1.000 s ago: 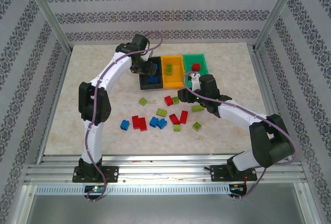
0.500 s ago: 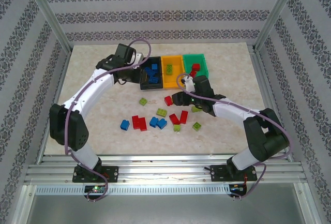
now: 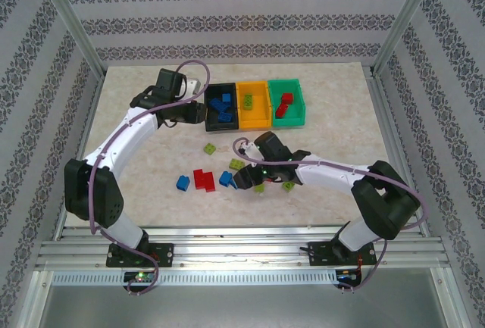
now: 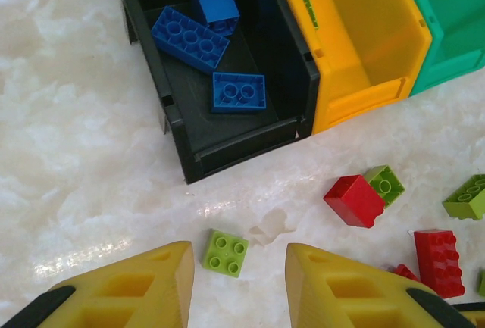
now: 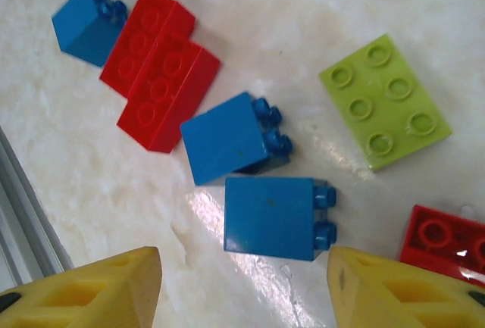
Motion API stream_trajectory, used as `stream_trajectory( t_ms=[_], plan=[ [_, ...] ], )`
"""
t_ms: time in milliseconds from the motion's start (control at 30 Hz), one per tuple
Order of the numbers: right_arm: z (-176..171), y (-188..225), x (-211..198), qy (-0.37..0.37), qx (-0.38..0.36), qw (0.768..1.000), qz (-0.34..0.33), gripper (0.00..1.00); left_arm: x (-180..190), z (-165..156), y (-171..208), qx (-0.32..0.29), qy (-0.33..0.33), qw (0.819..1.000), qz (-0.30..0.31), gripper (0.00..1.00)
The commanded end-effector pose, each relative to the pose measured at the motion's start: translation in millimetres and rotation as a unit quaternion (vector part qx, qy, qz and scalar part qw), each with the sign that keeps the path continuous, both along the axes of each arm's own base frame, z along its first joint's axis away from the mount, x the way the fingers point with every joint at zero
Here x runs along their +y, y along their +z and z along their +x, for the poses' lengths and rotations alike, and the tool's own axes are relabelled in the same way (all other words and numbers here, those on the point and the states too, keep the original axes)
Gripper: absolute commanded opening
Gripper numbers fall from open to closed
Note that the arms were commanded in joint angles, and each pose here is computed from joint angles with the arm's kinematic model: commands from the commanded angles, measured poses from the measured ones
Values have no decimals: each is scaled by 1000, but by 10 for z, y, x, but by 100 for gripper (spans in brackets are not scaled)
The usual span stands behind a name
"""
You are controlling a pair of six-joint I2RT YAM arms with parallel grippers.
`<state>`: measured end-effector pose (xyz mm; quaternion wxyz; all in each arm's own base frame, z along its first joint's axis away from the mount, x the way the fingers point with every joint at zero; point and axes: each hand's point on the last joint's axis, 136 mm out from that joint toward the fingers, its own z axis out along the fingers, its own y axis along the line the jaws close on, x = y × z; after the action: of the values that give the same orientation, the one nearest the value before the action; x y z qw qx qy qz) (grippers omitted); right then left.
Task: Sort the legos into containers by color
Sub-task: Pick up the lego from the bottom-center of the table.
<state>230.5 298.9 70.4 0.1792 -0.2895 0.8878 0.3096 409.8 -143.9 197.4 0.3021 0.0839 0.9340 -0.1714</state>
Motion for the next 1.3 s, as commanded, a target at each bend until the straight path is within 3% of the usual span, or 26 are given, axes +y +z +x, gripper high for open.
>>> stream_trajectory(
  t_ms=[0, 200, 633, 833, 1067, 1267],
  plan=[
    [-49, -118, -14, 17, 3, 999, -41, 61, -10, 62, 103, -15, 3, 999, -40, 36],
    [-59, -315, -37, 33, 0, 995, -96, 64, 20, 49, 101, -19, 7, 999, -39, 38],
    [-36, -484, 135, 48, -3, 990, -129, 67, 94, 62, 131, -33, 17, 999, -32, 38],
    [2, -533, 112, 43, -6, 988, -147, 63, 111, 55, 146, -36, 18, 999, -27, 36],
    [19, -461, 115, 44, -15, 988, -145, 44, 118, 53, 145, -36, 17, 999, -24, 34],
    [80, -166, 194, 36, -36, 993, -109, 41, 122, 43, 185, -43, 14, 999, -23, 35]
  ],
)
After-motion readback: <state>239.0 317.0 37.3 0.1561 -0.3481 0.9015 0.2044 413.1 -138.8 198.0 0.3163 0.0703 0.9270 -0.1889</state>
